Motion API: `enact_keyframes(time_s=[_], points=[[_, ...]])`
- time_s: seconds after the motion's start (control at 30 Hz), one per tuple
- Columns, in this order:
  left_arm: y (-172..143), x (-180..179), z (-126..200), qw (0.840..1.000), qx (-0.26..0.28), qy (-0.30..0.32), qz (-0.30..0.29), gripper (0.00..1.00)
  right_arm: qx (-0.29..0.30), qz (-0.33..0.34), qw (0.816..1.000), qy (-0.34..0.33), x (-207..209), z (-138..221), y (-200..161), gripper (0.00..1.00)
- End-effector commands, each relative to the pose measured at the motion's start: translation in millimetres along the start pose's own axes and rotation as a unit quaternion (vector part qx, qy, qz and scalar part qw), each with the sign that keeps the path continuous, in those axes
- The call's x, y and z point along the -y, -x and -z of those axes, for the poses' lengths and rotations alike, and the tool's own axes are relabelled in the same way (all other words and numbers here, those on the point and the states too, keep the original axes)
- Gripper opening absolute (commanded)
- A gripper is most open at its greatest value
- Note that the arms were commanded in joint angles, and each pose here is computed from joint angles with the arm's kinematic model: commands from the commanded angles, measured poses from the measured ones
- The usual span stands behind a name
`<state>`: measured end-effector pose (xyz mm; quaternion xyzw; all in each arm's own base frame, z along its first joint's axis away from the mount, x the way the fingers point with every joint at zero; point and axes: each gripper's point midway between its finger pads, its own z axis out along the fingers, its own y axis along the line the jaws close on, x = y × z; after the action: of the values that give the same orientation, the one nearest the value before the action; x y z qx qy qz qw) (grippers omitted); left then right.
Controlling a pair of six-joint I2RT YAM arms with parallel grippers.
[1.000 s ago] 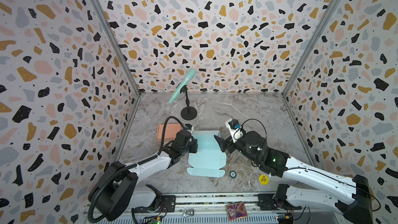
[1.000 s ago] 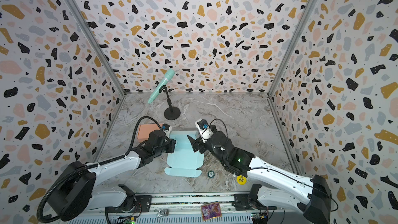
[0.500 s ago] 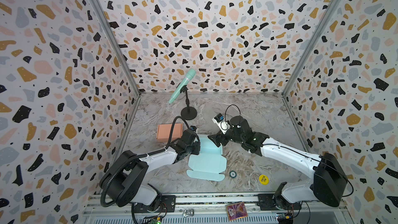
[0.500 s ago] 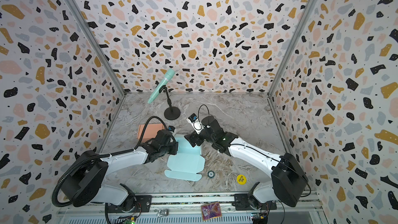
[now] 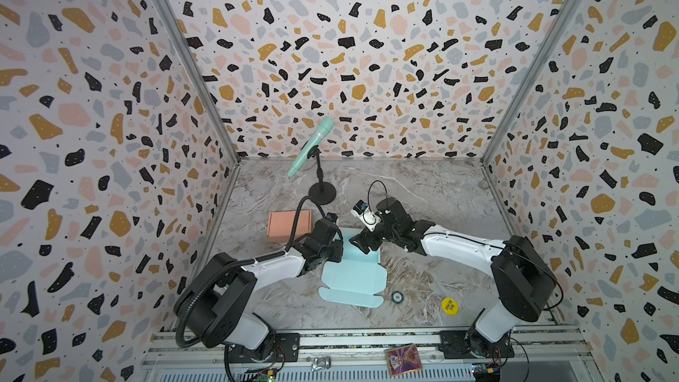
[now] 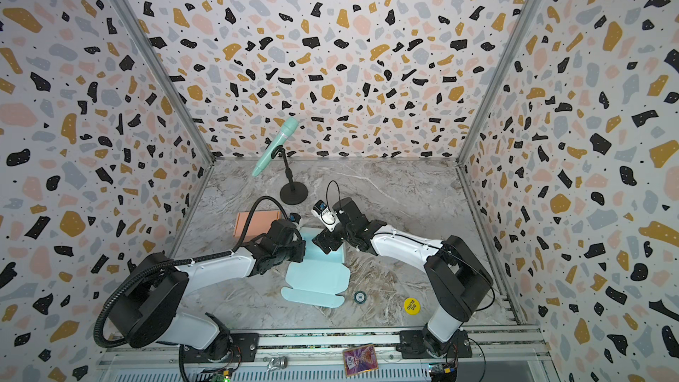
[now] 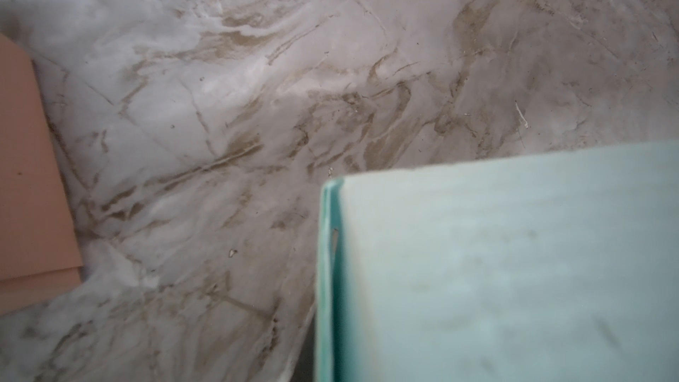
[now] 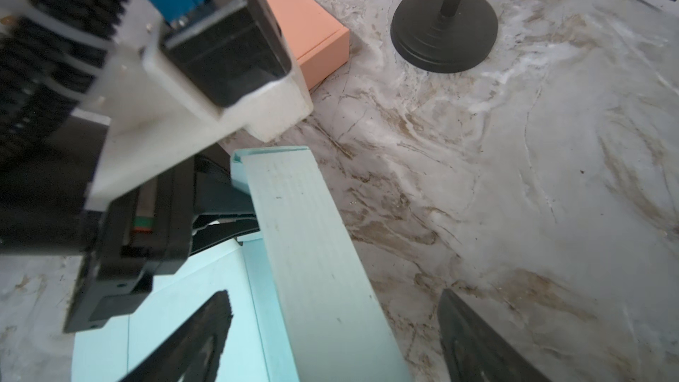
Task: Assemble paper box
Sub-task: Place the paper box at the center of the table.
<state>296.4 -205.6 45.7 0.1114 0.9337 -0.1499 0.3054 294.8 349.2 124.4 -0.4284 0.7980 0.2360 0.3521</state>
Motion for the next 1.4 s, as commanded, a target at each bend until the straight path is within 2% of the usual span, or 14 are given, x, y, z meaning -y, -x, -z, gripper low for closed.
enact_keyframes(time_s=[0.0,0.33,0.47,0.6,0.9,1.07,1.23,1.37], points=[[3.7,1.7,-1.9,1.000,0.000,0.005,-0.006,0.13,0.000,0.013,1.000,-0.011,4.0,2.1,9.6,0.88],[6.8,2.1,-1.3,1.000,0.002,0.006,-0.005,0.26,-0.022,0.000,0.999,-0.048,19.7,-5.8,0.6,0.85],[5.8,1.2,2.2,1.000,0.001,0.007,-0.005,0.35,-0.028,-0.010,0.998,-0.053,26.0,-7.4,-1.6,0.85],[5.8,-0.4,9.8,1.000,0.005,0.010,-0.004,0.37,-0.033,-0.024,0.997,-0.059,34.9,-9.3,-5.0,0.84],[20.5,0.6,45.9,0.999,0.035,0.008,-0.001,0.44,-0.038,-0.056,0.996,-0.062,54.2,-13.1,-13.6,0.83],[36.8,3.6,73.7,0.998,0.069,0.001,0.013,0.46,-0.040,-0.085,0.994,-0.061,67.6,-13.9,-21.3,0.82],[45.8,7.7,97.1,0.995,0.090,-0.013,0.026,0.55,-0.023,-0.132,0.990,-0.049,83.8,-8.7,-25.4,0.82],[45.1,7.8,105.9,0.995,0.091,-0.015,0.038,0.58,-0.003,-0.171,0.985,-0.037,95.1,-3.1,-28.5,0.82]])
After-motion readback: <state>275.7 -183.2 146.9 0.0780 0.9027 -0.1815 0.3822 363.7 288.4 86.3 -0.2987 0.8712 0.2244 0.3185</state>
